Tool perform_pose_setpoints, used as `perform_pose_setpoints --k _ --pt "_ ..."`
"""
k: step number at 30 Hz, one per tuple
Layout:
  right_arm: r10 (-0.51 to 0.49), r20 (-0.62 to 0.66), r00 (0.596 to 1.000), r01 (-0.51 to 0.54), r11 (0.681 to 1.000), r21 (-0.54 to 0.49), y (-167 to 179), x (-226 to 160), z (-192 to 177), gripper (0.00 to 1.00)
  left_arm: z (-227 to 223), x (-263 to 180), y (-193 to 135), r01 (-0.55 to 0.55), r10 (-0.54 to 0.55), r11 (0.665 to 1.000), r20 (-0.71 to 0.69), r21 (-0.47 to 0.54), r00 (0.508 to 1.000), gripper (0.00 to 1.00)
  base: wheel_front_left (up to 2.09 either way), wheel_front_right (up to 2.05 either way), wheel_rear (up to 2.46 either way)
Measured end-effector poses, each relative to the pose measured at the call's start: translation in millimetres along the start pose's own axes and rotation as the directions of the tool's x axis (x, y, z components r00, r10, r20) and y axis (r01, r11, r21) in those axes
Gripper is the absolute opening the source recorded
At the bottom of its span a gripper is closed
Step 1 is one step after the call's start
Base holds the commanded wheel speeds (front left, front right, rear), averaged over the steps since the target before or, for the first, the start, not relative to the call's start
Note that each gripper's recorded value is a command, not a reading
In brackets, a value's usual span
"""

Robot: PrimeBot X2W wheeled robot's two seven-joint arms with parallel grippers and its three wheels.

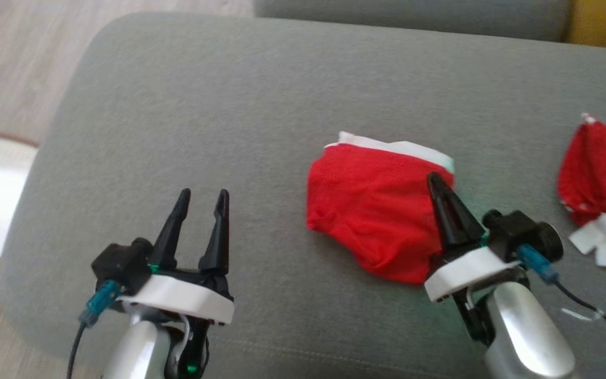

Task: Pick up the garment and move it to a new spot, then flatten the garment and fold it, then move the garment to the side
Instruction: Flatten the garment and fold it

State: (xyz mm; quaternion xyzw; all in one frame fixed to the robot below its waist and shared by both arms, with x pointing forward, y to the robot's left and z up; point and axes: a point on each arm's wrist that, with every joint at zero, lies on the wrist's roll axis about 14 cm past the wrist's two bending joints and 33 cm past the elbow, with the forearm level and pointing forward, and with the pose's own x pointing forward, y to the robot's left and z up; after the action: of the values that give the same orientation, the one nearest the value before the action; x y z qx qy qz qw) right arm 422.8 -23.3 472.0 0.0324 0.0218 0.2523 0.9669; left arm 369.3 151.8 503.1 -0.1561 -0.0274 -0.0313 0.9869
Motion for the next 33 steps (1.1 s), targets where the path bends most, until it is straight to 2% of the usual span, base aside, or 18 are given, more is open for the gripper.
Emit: perform_pose_setpoints --k 5,10,18,24,29,33 --pt "0.08 -0.115 0.99 -0.084 0.996 -0.032 18 26 -35 0.0 -1 -7 22 -0.071 0.071 0.997 -0.01 0.007 0.997 1.0 0.0 0.0 0.0" --pt "0.106 -0.204 0.973 -0.115 0.993 -0.03 22 49 -63 0.0 -2 -17 40 -0.136 0.137 0.991 -0.019 0.015 0.99 1.0 0.0 0.0 0.0" --pt "0.161 -0.325 0.932 -0.177 0.984 -0.022 36 56 -100 0.0 -3 -19 50 -0.172 0.172 0.985 -0.026 0.025 0.985 1.0 0.0 0.0 0.0" --pt "0.126 -0.3 0.946 -0.13 0.991 0.005 25 54 -89 0.0 -4 -11 41 -0.143 0.144 0.99 -0.025 0.017 0.989 1.0 0.0 0.0 0.0" --pt "0.089 -0.172 0.981 -0.089 0.996 0.009 12 57 -46 0.0 -2 -1 31 -0.102 0.102 0.995 -0.012 0.011 0.995 1.0 0.0 0.0 0.0" --pt "0.035 -0.079 0.996 -0.035 0.999 0.005 -4 44 -17 0.0 6 8 15 -0.05 0.05 0.999 0.017 0.001 0.999 1.0 0.0 0.0 0.0"
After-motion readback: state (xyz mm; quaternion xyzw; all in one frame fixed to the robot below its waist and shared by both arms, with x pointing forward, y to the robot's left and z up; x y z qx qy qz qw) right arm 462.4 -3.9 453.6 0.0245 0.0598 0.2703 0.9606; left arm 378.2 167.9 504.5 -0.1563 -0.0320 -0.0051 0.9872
